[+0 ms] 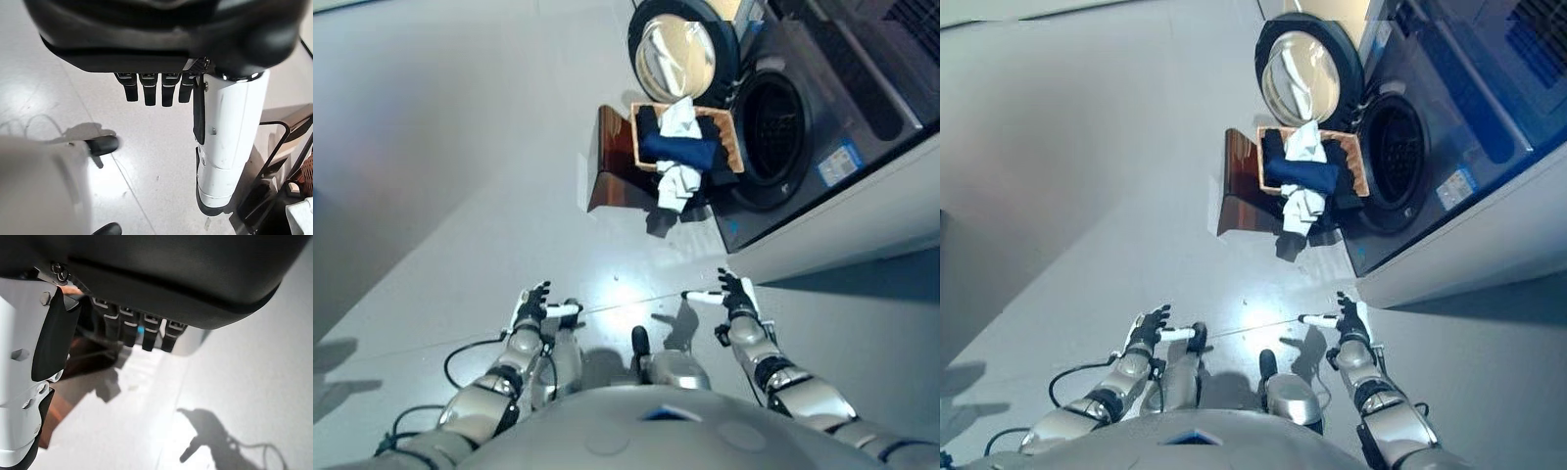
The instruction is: Pick up the clothes and place them into the washing machine
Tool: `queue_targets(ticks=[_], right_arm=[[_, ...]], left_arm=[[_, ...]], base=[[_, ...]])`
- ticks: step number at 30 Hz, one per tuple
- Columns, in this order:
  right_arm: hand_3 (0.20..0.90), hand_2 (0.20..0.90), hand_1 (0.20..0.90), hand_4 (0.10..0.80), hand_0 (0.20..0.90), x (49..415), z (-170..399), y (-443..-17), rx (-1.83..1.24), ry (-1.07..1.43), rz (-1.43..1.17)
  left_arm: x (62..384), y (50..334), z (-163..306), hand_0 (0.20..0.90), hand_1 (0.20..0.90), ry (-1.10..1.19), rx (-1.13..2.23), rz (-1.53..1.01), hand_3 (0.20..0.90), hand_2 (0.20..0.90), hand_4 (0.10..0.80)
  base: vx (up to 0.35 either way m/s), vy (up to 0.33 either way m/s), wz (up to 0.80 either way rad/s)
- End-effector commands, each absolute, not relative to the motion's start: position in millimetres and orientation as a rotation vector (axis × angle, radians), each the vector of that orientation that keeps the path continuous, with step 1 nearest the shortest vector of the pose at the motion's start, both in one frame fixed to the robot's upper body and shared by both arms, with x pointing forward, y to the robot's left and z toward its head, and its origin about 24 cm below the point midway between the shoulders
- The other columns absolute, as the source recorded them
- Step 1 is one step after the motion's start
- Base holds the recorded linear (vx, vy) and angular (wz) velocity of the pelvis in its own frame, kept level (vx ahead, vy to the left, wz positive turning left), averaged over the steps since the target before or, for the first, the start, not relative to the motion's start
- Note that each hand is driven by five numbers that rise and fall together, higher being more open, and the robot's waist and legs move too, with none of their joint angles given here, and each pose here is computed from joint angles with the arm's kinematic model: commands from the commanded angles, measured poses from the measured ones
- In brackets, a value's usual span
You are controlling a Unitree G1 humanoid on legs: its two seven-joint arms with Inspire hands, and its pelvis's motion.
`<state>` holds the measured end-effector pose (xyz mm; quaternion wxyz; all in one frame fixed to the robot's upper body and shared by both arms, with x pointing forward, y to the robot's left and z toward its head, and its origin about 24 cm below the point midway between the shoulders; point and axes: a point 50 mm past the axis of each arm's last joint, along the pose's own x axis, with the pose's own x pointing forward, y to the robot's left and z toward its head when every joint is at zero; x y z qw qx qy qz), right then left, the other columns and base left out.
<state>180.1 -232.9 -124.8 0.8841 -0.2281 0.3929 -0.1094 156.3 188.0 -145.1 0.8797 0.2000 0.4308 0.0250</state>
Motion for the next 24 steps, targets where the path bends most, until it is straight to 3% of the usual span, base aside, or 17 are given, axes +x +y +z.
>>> queue_targets(ticks=[1,11,18,24], right_arm=[[0.9,0.9,0.9,0.8,0.9,214.9,-104.3,-224.8,-0.445,0.655,-0.253],[0.9,0.9,0.9,0.8,0.9,219.4,-104.5,-217.6,-0.43,0.665,-0.208],[0.9,0.9,0.9,0.8,0.9,219.3,-102.9,-227.6,-0.454,0.676,-0.247],[0.9,0.9,0.9,0.8,0.9,188.5,-118.7,-233.0,-0.417,0.754,-0.256]], left_arm=[[182.0,195.1,-130.6,0.9,0.9,0.774,0.472,0.076,0.9,0.9,0.8],[198.8,221.8,-114.9,0.9,0.9,0.705,0.517,0.128,0.9,0.9,0.8],[202.0,217.8,-117.1,0.9,0.9,0.733,0.497,0.143,0.9,0.9,0.8],[190.7,206.8,-124.3,0.9,0.9,0.755,0.427,0.14,0.9,0.9,0.8]], base=[[0.314,0.228,-0.88],[0.176,0.093,-0.25],[0.289,-0.135,0.01],[0.279,-0.267,0.51]])
